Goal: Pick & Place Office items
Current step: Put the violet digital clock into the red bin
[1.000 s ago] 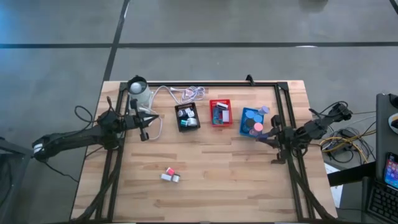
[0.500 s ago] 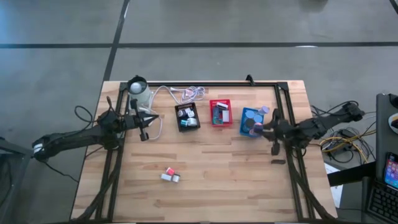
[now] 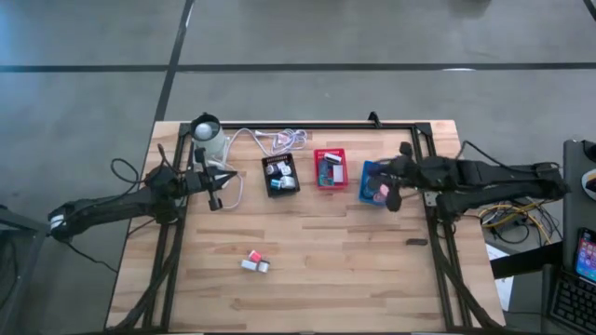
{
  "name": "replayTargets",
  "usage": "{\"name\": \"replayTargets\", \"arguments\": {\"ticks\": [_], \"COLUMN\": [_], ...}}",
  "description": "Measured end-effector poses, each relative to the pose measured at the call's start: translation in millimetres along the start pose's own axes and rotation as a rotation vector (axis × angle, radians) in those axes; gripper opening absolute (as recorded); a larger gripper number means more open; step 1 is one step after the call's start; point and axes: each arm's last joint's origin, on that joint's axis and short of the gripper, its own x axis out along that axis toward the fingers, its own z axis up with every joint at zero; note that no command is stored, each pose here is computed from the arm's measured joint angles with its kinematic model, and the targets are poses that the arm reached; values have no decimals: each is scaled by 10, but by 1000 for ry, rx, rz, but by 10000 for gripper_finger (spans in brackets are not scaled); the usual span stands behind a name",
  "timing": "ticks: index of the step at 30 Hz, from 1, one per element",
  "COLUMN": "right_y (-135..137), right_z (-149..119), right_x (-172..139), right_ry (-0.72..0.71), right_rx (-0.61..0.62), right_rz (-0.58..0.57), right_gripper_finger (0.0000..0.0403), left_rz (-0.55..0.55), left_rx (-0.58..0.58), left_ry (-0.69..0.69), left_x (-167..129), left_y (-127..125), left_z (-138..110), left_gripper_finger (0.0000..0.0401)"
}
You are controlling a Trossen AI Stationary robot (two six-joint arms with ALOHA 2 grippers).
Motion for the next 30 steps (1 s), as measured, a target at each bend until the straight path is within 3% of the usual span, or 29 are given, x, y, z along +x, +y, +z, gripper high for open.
{"name": "replayTargets", "arguments": {"ticks": [12, 21, 30], "right_y": [-338, -573, -608], "right_z": [285, 158, 69], "right_x": [734, 1506, 2142], "right_ry": [274, 491, 684], "right_rx": [23, 15, -25], "right_rz": [35, 15, 33], "right_gripper_finger": [48, 48, 48], "left_rz": [-1, -6, -10], "left_rx": [-1, -3, -10], "left_ry": [1, 14, 24], "left_x": [0, 0, 0], "left_y": [-1, -6, -10], "left_z": [-1, -14, -24], "left_gripper_finger": [10, 10, 12]}}
